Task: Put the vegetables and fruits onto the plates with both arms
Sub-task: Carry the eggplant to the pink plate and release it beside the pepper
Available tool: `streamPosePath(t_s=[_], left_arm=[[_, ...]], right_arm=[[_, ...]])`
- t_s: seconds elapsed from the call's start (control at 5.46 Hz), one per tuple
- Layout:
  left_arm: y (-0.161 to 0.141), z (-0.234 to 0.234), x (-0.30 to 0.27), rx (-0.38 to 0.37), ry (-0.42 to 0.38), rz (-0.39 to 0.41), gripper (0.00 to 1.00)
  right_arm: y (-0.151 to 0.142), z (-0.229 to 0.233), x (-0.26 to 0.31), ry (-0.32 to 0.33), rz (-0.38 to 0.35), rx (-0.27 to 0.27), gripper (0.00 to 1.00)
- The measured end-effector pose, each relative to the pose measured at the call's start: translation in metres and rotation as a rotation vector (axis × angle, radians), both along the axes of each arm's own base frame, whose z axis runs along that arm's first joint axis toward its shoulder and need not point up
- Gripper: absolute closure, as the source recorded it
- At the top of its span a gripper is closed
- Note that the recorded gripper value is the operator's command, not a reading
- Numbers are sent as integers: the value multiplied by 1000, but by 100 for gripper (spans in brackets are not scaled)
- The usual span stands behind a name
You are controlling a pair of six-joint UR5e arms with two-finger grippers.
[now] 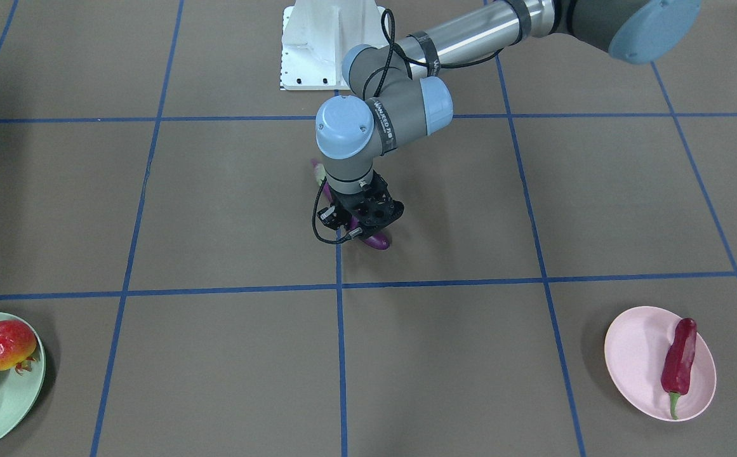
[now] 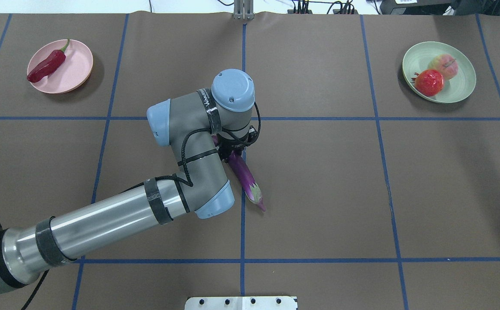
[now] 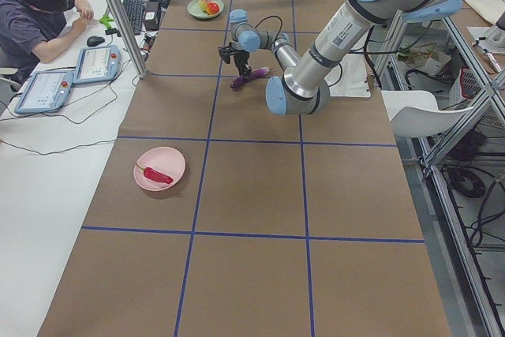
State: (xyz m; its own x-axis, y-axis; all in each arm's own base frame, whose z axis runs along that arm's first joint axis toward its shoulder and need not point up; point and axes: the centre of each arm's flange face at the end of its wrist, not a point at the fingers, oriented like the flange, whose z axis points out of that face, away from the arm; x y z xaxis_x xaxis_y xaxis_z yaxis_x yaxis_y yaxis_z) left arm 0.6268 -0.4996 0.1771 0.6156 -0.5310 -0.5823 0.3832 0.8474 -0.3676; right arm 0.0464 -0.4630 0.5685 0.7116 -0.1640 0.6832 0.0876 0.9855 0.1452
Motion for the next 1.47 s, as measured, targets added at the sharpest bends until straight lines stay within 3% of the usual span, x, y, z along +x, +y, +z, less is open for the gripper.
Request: streamPosePath(t_s=[0.18, 0.55, 0.92, 1.28, 1.47], left_arm=[[-14, -18, -25, 61, 31, 9, 100], [-70, -14, -110, 303, 27, 118, 100], [-149, 64, -221, 615, -100, 429, 100], [-238, 175, -338, 752, -128, 743, 100], [-266, 235, -373, 857, -143, 902, 100]], right_arm=[[0, 0, 0, 0, 0, 1, 0], [0, 0, -1, 0, -2, 0, 0], [0, 1, -1, 1, -4, -1, 0], [0, 3, -1, 3, -5, -3, 0], [-1, 4, -2, 3, -6, -6, 0]])
